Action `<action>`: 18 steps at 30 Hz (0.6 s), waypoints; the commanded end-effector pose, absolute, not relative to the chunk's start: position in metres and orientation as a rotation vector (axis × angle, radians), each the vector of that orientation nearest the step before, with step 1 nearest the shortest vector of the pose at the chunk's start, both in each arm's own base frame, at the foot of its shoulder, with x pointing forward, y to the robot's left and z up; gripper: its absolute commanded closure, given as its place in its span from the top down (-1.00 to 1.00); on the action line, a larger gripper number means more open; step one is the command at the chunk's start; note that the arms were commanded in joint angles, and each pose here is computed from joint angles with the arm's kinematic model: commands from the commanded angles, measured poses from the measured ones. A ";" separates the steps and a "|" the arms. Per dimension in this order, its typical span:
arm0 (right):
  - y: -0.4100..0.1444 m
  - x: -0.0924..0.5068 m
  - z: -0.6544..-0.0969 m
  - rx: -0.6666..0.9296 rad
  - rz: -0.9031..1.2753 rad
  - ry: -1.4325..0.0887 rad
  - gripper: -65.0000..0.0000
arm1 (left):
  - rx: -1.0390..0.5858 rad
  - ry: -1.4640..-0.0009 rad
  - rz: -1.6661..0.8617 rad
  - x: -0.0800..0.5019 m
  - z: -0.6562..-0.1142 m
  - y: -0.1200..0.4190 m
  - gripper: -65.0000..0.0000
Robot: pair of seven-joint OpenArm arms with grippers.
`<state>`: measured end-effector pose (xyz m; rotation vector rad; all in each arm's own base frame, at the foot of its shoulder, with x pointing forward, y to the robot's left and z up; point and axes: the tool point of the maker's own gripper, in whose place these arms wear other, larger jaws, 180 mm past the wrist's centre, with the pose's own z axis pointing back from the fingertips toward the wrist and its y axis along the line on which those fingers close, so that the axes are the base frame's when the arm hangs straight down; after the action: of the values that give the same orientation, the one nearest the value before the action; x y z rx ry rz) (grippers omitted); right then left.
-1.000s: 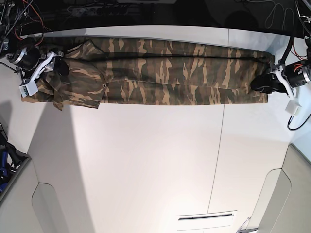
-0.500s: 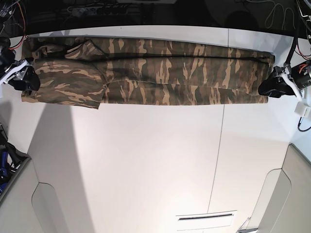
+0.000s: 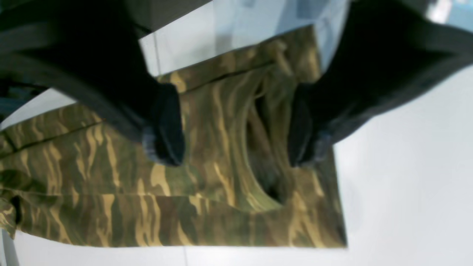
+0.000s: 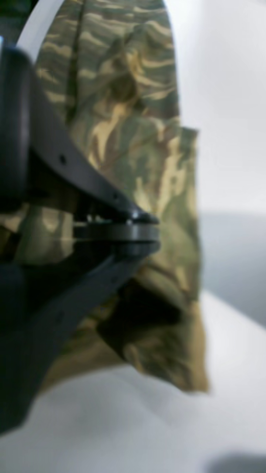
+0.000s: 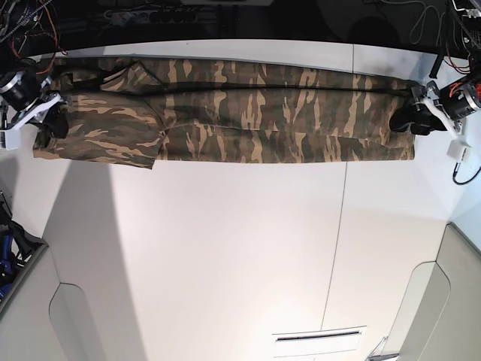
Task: Fold the T-shirt properly
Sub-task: 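Pull the folded strip taut and lay it down with both grippers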
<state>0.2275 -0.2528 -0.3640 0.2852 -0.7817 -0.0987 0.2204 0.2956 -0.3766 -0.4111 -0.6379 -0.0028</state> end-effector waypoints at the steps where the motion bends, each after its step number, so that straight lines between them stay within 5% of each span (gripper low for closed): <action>1: -0.258 0.231 -0.361 0.286 -0.104 -0.806 -1.00 | -0.401 -0.669 -0.018 0.226 -0.368 0.299 0.47; 9: -0.264 0.208 -0.411 0.348 -0.225 -0.680 -1.00 | -0.265 -0.732 -0.043 0.235 -0.373 0.316 0.47; 18: -0.259 0.211 -0.408 0.393 -0.245 -0.699 -1.00 | -0.198 -0.723 -0.053 0.232 -0.381 0.328 0.47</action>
<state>0.2048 -0.2544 -0.4175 0.3933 -0.6647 -0.2541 0.2258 0.3225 -0.3919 -0.2084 -0.6908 -0.0356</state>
